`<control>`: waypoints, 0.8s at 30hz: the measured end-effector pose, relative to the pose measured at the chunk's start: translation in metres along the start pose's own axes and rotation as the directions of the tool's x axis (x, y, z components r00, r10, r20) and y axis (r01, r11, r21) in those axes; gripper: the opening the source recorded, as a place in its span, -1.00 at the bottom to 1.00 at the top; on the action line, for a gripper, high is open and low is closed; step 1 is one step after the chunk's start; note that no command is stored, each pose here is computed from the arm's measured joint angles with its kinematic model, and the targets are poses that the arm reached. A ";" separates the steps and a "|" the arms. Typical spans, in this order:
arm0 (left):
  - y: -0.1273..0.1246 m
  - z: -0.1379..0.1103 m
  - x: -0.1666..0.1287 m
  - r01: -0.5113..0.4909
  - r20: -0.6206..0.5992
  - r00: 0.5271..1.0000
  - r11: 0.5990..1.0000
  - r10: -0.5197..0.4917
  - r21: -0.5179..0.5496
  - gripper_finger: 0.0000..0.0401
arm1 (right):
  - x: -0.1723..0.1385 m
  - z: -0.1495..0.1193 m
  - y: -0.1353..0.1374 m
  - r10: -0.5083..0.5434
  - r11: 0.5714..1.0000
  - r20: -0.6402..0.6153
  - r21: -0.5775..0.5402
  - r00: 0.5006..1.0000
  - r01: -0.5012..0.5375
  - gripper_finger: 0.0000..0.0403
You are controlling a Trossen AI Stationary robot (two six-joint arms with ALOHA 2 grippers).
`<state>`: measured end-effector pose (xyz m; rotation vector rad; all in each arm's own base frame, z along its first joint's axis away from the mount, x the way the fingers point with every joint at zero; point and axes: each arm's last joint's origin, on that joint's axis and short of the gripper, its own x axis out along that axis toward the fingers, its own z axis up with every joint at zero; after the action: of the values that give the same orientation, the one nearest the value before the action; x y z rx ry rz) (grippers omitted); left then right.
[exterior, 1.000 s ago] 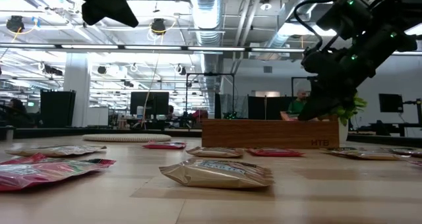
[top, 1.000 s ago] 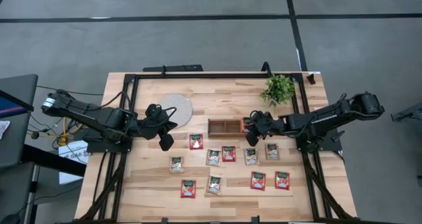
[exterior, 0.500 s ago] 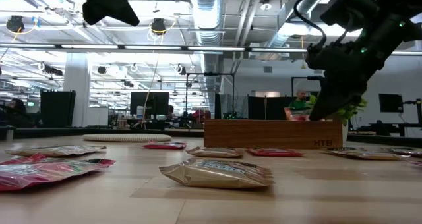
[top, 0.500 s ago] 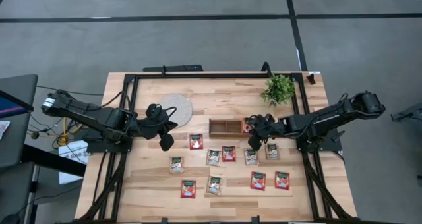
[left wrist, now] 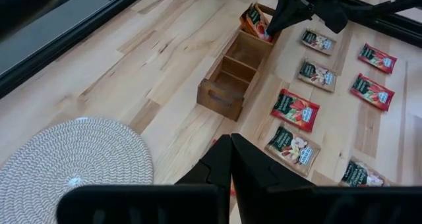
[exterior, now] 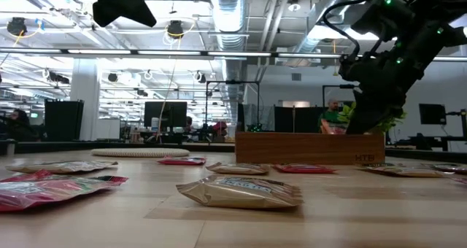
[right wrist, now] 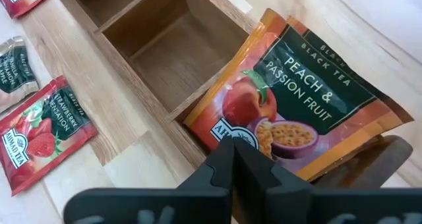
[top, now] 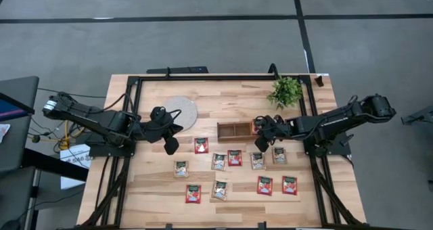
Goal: Pick & Place Tea
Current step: Put the orange tea bag into the right section of the wooden organizer
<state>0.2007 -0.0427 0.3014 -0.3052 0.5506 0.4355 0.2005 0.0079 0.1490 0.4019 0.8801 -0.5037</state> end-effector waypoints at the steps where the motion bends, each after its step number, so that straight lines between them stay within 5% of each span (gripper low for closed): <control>1: 0.000 0.000 0.000 0.001 0.001 1.000 1.000 -0.001 -0.001 -1.00 | 0.000 0.000 0.000 0.000 1.000 -0.001 0.002 1.000 0.000 -1.00; 15: 0.000 0.000 0.000 0.001 0.001 1.000 1.000 -0.001 -0.001 -1.00 | -0.008 0.009 0.009 0.056 0.998 -0.053 -0.010 0.997 -0.057 -1.00; 24: 0.000 0.000 0.000 0.001 0.001 1.000 1.000 -0.001 0.001 -1.00 | -0.018 0.017 0.016 0.001 0.999 -0.033 -0.038 0.999 -0.002 -1.00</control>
<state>0.2008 -0.0428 0.3015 -0.3037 0.5495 0.4345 0.2107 0.0160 0.1753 0.3765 0.9197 -0.4795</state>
